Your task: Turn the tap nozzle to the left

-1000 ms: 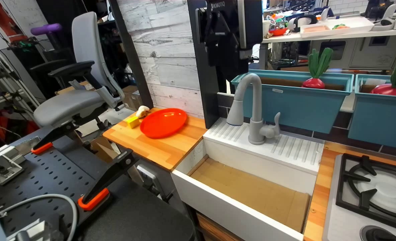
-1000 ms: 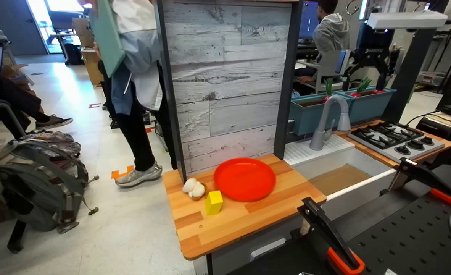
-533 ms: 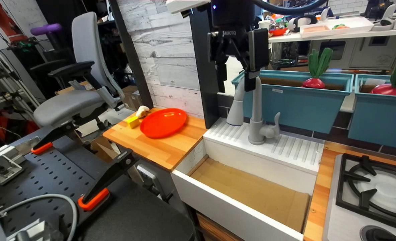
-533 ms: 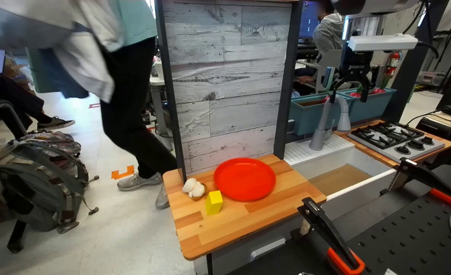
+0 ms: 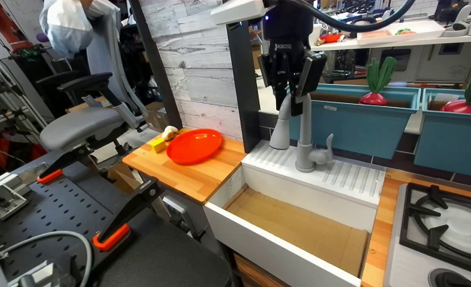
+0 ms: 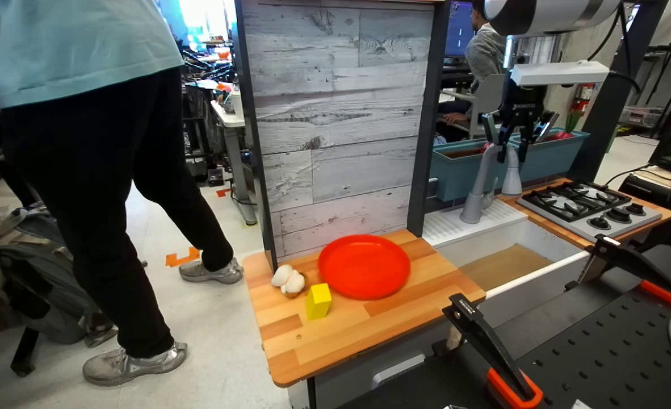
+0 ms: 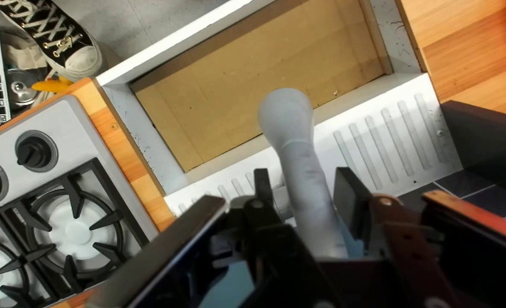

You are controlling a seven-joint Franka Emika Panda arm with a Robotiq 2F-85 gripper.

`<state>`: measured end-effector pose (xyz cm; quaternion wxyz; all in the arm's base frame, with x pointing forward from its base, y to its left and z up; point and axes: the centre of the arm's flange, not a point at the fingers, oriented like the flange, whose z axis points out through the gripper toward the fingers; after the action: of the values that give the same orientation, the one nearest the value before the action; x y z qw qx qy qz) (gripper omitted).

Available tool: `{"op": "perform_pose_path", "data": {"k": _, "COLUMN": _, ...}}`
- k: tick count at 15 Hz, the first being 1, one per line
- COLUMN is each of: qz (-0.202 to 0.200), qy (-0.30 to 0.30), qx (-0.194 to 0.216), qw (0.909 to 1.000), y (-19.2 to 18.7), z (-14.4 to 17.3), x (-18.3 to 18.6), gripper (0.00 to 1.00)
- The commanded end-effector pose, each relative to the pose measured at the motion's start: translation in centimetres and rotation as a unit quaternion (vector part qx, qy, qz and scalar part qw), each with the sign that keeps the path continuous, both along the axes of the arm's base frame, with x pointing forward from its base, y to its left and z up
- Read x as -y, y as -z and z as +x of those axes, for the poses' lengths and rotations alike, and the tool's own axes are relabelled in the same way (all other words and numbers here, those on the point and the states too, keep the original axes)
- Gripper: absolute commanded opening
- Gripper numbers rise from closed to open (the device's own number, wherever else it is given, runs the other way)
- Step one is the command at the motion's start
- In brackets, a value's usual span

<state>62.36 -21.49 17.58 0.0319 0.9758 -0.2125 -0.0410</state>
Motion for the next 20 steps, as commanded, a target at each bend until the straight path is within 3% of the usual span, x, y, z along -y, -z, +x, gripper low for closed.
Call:
{"op": "perform_pose_path", "data": {"k": 1, "qz": 0.017, "qy": 0.014, "qx": 0.004, "qw": 0.9997, "y": 0.5, "z": 0.7, "x": 0.4, "gripper": 0.12}}
{"op": "perform_pose_path", "data": {"k": 2, "qz": 0.023, "qy": 0.016, "qx": 0.005, "qw": 0.9996, "y": 0.5, "z": 0.4, "x": 0.1, "gripper": 0.03}}
{"op": "perform_pose_path", "data": {"k": 6, "qz": 0.061, "qy": 0.039, "qx": 0.017, "qw": 0.9972, "y": -0.3, "z": -1.0, "x": -1.2, "gripper": 0.06}}
{"op": "perform_pose_path", "data": {"k": 10, "qz": 0.118, "qy": 0.099, "qx": 0.037, "qw": 0.9874, "y": -1.3, "z": 0.3, "x": -1.5, "gripper": 0.06}}
{"op": "perform_pose_path", "data": {"k": 16, "qz": 0.187, "qy": 0.195, "qx": 0.084, "qw": 0.9591, "y": -3.1, "z": 2.5, "x": -1.6, "gripper": 0.06}}
{"op": "perform_pose_path", "data": {"k": 20, "qz": 0.217, "qy": 0.247, "qx": 0.103, "qw": 0.9387, "y": -2.9, "z": 2.1, "x": -1.0, "gripper": 0.06}}
